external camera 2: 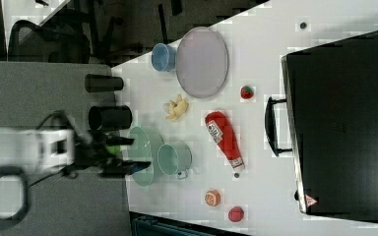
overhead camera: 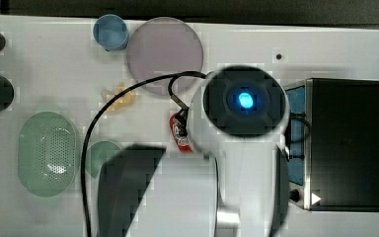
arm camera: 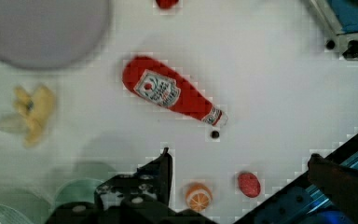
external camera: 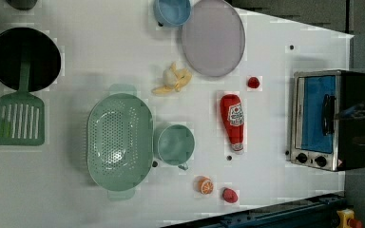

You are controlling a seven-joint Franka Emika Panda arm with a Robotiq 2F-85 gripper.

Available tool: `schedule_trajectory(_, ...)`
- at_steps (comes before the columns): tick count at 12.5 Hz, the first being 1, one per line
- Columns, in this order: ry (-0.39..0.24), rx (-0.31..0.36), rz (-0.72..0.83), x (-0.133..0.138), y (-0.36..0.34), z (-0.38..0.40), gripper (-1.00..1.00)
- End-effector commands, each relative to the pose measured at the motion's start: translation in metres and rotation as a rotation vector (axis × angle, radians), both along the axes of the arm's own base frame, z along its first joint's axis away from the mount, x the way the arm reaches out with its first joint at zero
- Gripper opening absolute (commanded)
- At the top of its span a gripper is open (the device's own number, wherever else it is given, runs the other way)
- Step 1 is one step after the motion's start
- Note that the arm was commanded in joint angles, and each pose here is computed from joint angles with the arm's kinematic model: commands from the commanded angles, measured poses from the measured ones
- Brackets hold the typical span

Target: Pick Ketchup from the table and place it in strainer.

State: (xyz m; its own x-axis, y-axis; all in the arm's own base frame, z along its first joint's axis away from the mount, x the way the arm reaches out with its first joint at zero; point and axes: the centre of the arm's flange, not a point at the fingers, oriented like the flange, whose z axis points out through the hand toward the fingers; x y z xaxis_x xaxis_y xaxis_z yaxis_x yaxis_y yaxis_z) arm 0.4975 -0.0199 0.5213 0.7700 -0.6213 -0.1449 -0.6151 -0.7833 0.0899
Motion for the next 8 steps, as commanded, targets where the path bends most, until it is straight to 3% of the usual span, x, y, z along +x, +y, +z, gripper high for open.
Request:
schedule_trajectory(1,0.117,0.042,0.2,0.005,0.003,-0.073,1.0)
schedule_trajectory(5,0.075,0.11,0.535,0.018,0.013,-0.139,1.0)
schedule_trajectory(8,0.046,0.138,0.701,0.02,0.017,-0.188,1.0)
